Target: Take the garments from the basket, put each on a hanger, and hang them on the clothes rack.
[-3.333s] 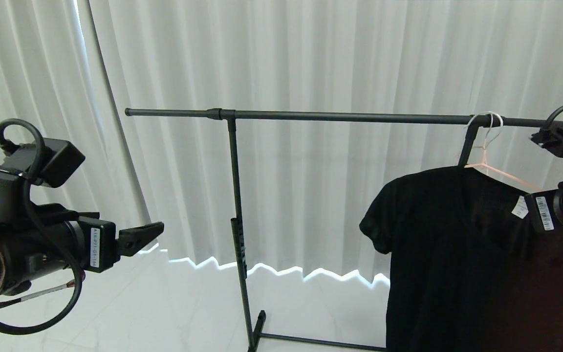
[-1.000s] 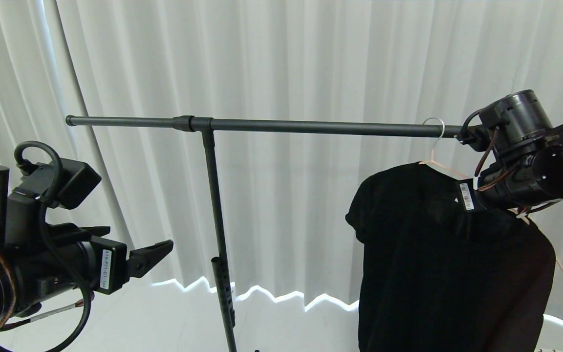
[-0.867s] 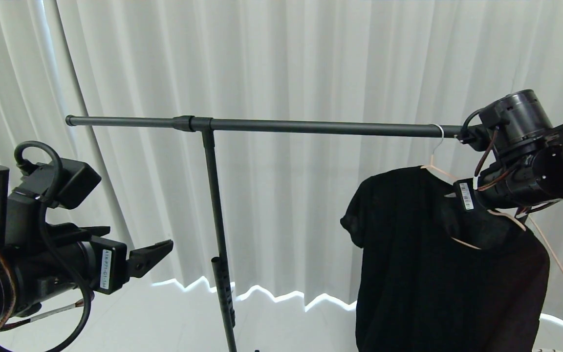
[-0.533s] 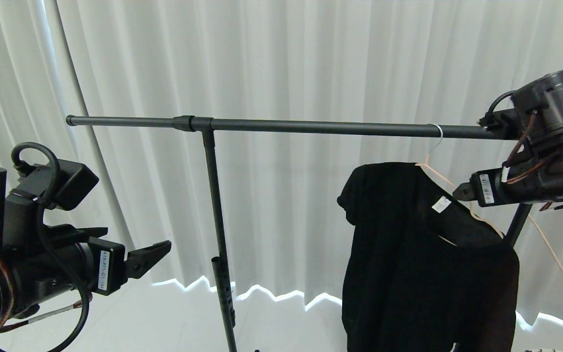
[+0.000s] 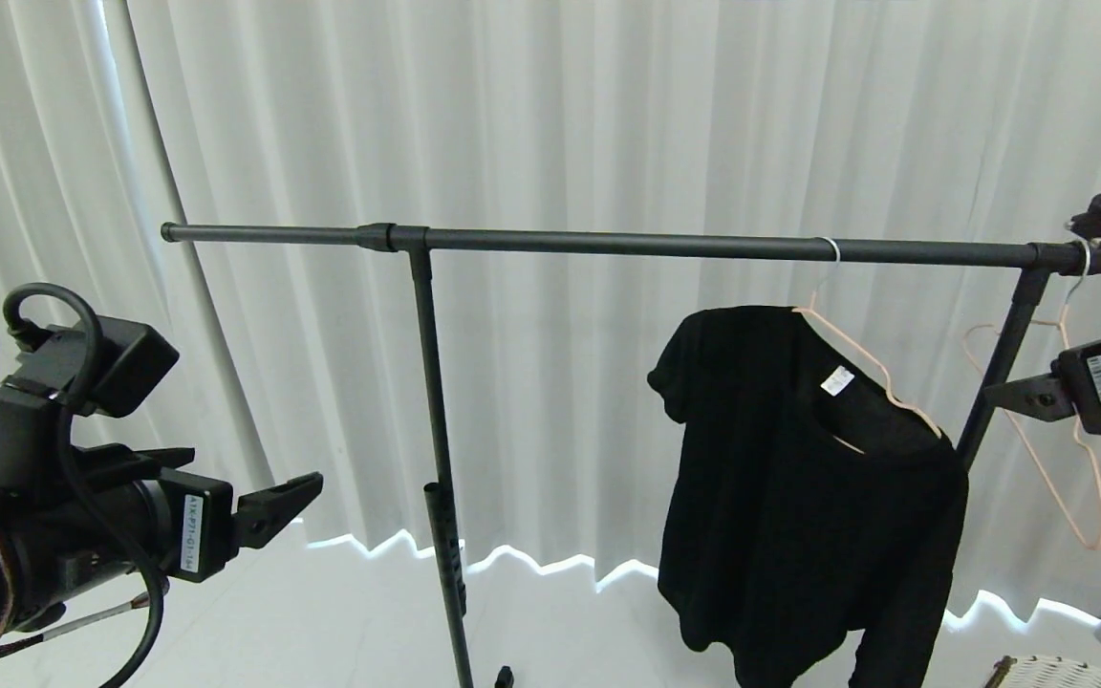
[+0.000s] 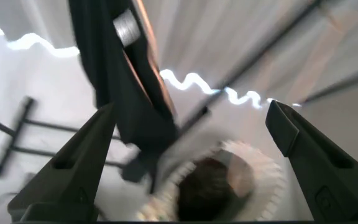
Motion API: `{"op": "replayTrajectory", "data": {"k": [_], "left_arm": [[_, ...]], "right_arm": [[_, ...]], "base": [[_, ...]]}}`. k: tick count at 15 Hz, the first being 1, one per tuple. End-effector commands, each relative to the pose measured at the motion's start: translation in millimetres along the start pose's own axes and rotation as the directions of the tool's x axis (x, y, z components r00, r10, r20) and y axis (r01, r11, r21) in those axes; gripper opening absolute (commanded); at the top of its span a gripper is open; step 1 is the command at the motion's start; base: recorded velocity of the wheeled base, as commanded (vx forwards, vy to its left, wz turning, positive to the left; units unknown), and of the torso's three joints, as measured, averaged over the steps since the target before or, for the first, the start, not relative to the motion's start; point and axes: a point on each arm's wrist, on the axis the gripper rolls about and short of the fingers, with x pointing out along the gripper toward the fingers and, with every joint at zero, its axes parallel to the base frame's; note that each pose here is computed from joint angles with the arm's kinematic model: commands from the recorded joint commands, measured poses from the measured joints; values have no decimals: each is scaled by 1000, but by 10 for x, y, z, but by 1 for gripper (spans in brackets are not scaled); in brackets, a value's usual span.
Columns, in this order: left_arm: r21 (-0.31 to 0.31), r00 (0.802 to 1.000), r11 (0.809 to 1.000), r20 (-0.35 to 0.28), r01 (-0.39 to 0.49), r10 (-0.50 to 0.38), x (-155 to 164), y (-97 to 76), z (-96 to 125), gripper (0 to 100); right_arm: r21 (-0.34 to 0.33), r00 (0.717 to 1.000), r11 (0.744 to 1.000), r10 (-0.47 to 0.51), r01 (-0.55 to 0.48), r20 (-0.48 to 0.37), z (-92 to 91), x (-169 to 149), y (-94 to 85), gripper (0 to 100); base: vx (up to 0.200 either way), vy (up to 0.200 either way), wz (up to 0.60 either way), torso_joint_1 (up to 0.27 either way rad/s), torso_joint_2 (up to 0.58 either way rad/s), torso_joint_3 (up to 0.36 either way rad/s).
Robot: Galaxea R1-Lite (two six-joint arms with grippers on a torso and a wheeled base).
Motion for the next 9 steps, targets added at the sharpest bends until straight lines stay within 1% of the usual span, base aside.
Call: {"op": "replayTrajectory", "data": {"k": [1, 5, 7, 9], "left_arm": [[-2, 1000, 1000, 13, -2, 2, -31, 4, 5, 100], [-8, 1000, 1000, 14, -14, 14, -40, 26, 1, 100], [-32, 998, 998, 3, -58, 58, -20, 105, -7, 100], [-63, 993, 991, -17, -119, 118, -20, 209, -58, 100]], "right_arm": [[7, 1000, 1000, -15, 15, 17, -68, -106, -75, 100], [11, 998, 998, -55, 55, 16, -76, -119, -102, 100], [12, 996, 997, -81, 81, 22, -96, -159, -170, 100], [-22, 992, 992, -123, 123, -2, -232, -198, -282, 100]], "base": [[-200, 0, 0, -12, -2, 7], [-200, 0, 0, 1, 5, 2], [-200, 0, 0, 2, 2, 0], [-200, 0, 0, -2, 2, 2]]}}
